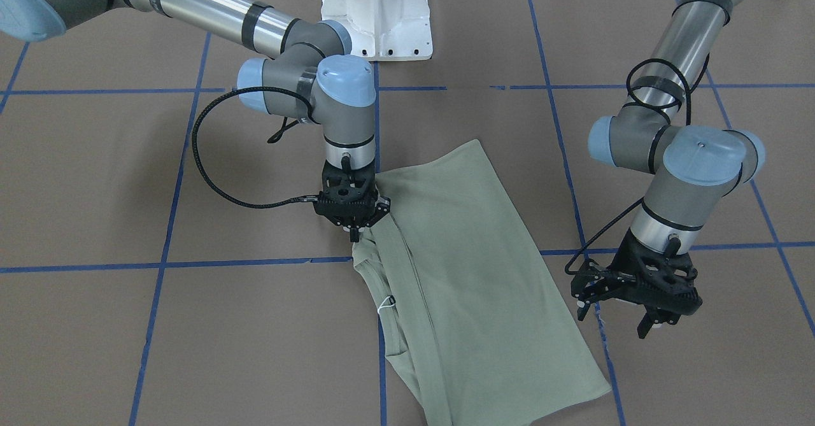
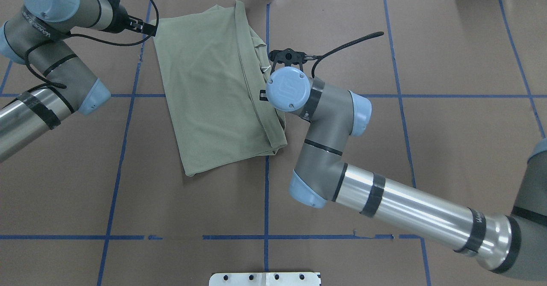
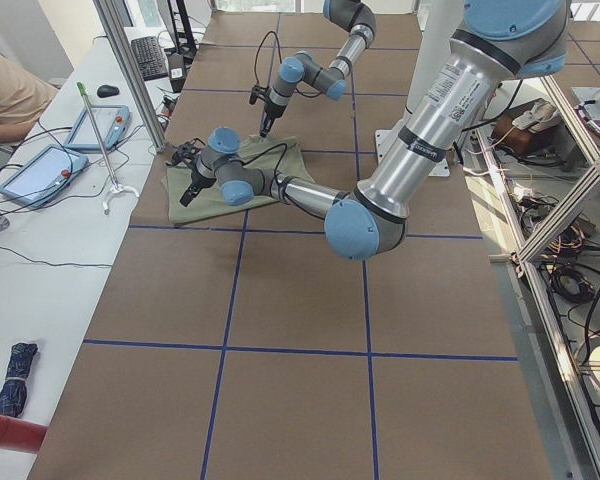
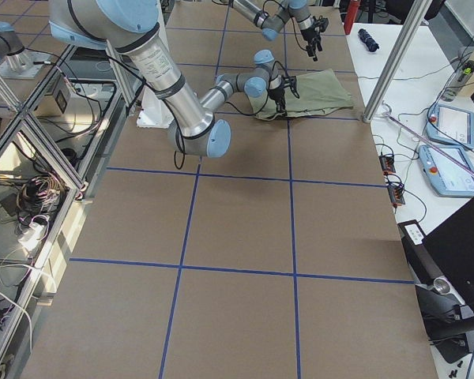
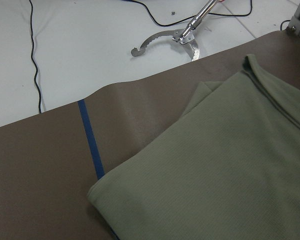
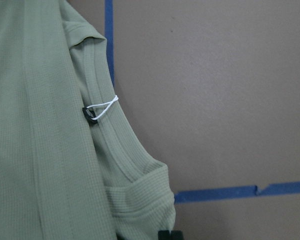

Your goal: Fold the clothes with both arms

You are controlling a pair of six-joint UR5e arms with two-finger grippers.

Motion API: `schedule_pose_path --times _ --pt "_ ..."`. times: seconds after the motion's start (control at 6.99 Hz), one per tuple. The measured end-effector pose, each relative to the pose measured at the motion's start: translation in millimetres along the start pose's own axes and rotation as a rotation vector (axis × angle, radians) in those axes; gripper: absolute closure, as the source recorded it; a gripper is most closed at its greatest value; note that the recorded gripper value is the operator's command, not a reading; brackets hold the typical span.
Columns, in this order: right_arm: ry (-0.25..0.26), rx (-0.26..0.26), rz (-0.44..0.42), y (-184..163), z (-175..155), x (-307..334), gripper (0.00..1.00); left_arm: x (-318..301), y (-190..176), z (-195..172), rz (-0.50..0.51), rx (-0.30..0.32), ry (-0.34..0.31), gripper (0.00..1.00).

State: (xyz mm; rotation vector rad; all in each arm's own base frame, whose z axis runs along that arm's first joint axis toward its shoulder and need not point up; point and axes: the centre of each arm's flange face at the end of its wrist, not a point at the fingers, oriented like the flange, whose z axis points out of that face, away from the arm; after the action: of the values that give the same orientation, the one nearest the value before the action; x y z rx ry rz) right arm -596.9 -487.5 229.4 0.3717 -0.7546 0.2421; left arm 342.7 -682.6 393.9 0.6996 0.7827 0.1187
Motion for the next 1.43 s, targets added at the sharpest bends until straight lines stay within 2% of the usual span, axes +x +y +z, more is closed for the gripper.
schedule_pose_path --times 0.29,0.43,0.57,0.72,1.0,1.29,1.43 --pt "-0.009 0.001 -0.052 67.5 -36.8 50.7 1.0 0.4 -0.1 0.0 0.0 0.0 0.001 0.0" --pt "-0.008 -0.005 -0.072 98.0 -62.2 74.4 0.74 1.3 -0.4 0.0 0.001 0.0 0.002 0.0" --pt "-0.002 -0.009 -0.084 121.9 -77.5 88.5 0.01 1.7 -0.6 0.0 0.001 0.0 0.003 0.0" --pt "0.0 -0.008 -0.094 137.5 -83.5 92.5 0.0 2.0 -0.6 -0.1 0.001 0.0 0.003 0.0" --pt "-0.011 -0.008 -0.102 136.7 -89.8 84.9 0.0 2.4 -0.9 -0.4 0.002 0.001 0.004 0.0" --pt "0.009 -0.043 -0.122 130.0 -80.1 50.1 0.31 2.2 -0.7 -0.4 0.002 0.001 0.004 0.0" --pt "0.039 -0.086 -0.164 130.3 -76.3 30.0 0.34 2.2 -0.6 -0.4 0.002 0.001 0.004 0.0"
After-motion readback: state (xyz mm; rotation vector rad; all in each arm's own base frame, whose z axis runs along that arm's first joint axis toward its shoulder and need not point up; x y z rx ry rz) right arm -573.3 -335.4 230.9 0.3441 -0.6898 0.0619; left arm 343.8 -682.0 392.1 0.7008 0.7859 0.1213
